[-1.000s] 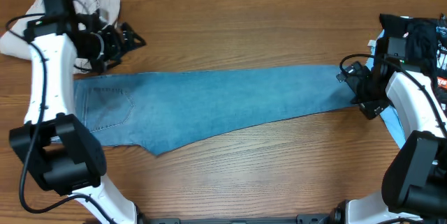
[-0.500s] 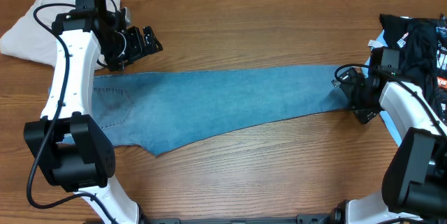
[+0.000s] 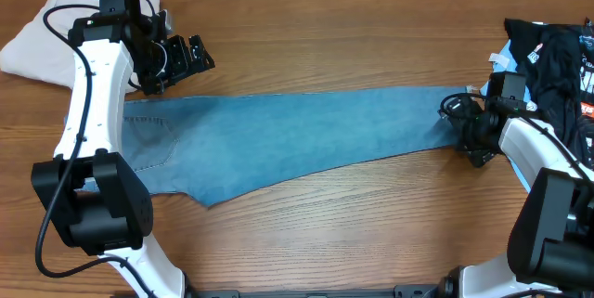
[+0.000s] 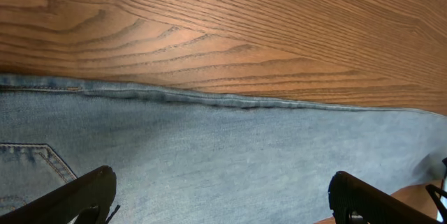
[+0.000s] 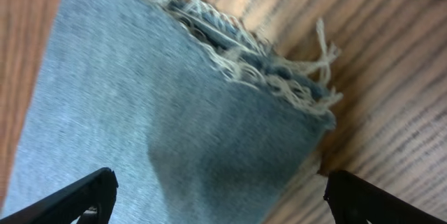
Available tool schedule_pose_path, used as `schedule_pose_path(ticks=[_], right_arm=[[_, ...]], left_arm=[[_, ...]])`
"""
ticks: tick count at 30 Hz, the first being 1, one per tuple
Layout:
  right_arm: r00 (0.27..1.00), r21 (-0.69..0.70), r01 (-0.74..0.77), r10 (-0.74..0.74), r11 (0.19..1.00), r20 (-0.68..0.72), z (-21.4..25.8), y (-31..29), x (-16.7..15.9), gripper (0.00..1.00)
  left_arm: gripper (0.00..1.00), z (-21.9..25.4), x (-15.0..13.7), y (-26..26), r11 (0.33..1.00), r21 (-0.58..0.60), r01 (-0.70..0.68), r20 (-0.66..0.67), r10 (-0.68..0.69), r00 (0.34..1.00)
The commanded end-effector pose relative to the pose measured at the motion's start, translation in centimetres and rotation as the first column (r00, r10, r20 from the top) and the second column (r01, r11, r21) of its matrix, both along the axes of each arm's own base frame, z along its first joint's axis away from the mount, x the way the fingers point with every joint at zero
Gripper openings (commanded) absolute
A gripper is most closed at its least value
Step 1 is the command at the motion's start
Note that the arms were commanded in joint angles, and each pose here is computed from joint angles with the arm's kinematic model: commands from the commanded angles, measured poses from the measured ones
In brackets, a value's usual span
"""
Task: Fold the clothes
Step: 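Stretch the jeans straight between the left and right grippers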
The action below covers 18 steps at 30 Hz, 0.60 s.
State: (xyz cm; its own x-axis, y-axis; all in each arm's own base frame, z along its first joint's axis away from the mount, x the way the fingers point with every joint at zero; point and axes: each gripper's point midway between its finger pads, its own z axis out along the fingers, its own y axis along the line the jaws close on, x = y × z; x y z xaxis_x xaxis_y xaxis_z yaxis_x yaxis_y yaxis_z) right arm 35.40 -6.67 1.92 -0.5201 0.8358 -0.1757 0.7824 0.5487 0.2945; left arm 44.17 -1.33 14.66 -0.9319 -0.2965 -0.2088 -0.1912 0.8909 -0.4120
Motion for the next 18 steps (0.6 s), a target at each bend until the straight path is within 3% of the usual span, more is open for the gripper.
schedule_pose_path(ticks=[1,9,12,18], right_arm=[[1.000,0.004,0.006,-0.006,1.000,-0.012,-0.9,0.0,0.0,1.00],[0.999,0.014,0.010,-0.009,1.000,-0.049,-3.1,0.0,0.0,0.98],[0.999,0.010,0.010,-0.009,1.000,-0.033,-3.1,-0.1,0.4,0.88],[1.000,0.006,0.010,-0.009,1.000,-0.018,-3.4,-0.2,0.8,0.79]], left_arm=[[1.00,0.1,0.5,-0.1,1.000,0.014,0.024,0.019,-0.024,1.000],[1.00,0.2,0.7,-0.1,1.000,0.016,0.024,0.026,-0.025,0.999],[1.00,0.2,0.8,-0.1,1.000,0.016,0.024,0.031,-0.025,0.999],[1.00,0.2,0.8,-0.1,1.000,0.017,0.024,0.033,-0.025,0.999]])
